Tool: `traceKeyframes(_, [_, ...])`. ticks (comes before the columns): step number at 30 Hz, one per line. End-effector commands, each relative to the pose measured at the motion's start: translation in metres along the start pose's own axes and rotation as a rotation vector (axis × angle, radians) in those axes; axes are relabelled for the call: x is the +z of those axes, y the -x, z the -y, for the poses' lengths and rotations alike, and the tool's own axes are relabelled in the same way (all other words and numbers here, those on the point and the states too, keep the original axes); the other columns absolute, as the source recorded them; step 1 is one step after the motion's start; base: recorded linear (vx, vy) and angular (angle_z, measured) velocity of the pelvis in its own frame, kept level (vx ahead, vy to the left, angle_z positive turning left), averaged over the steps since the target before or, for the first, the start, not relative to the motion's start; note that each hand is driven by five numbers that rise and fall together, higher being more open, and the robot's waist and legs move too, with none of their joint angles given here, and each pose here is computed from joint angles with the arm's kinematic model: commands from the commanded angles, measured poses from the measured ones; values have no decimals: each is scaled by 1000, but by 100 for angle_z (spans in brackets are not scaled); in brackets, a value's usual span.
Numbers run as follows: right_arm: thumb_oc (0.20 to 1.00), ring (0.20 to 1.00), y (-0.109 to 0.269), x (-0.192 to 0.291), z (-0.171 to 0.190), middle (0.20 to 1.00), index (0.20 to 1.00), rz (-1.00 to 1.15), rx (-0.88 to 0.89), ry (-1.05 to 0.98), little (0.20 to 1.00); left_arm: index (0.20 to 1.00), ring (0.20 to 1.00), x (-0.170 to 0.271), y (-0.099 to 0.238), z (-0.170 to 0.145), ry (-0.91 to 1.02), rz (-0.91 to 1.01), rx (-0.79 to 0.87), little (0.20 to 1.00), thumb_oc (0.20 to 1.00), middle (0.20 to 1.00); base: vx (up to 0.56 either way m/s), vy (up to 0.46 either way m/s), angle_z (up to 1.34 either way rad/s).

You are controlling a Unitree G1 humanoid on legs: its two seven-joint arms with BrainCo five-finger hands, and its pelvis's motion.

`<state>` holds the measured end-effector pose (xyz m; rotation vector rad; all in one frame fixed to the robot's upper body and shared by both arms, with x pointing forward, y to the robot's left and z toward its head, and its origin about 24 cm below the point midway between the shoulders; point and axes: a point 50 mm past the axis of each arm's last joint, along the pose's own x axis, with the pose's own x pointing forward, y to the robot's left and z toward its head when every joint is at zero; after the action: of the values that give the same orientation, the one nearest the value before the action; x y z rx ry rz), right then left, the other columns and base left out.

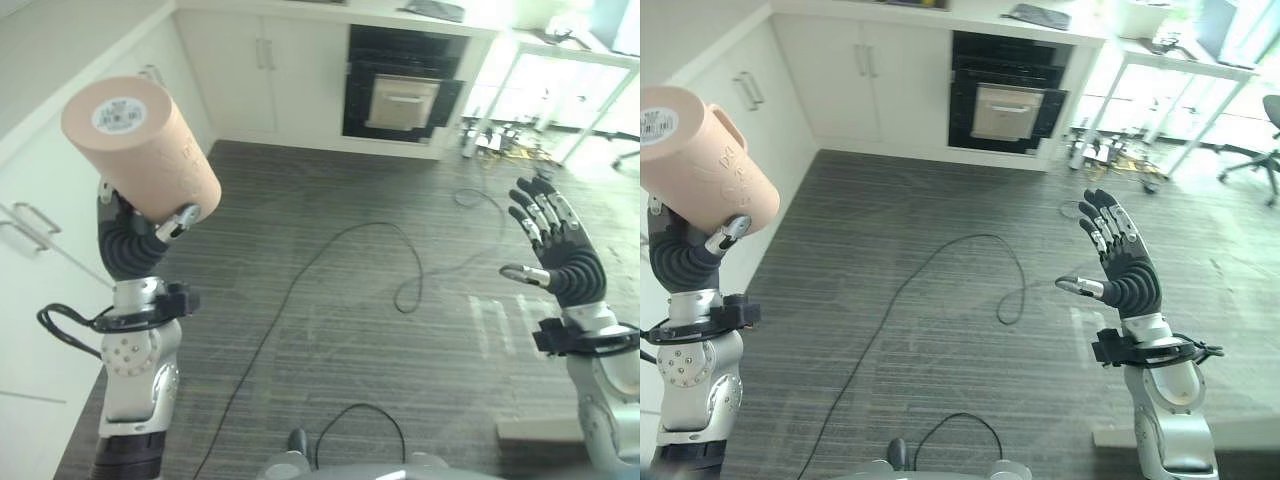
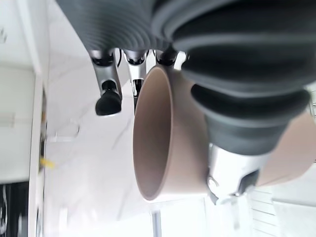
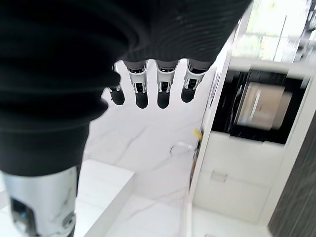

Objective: Place the dishes in the dishwasher.

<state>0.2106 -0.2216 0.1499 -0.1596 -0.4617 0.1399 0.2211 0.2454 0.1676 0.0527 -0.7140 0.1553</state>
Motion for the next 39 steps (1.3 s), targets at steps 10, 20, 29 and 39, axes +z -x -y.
traceKeyframes(10, [1000, 1000, 13, 0, 10, 1000, 1000, -31, -15, 31, 1000, 200, 200, 22, 0, 12, -23, 80, -138, 200, 200, 200, 355, -301, 40])
traceKeyframes(20, [1000, 1000, -1, 5, 20, 1000, 1000, -36, 34, 77, 1000, 200, 200, 21, 6, 10, -33, 64, -94, 200, 200, 200, 339, -453, -26])
traceKeyframes(29, [1000, 1000, 5, 3, 17, 1000, 1000, -54, 78, 83, 1000, 200, 200, 17, 21, 1, -56, 37, -73, 200, 200, 200, 307, 58, -72])
traceKeyframes(39, [1000, 1000, -2, 10, 14, 1000, 1000, 0, 120, 56, 1000, 200, 200, 16, 11, 2, -57, 73, -63, 200, 200, 200, 393, 314, -32])
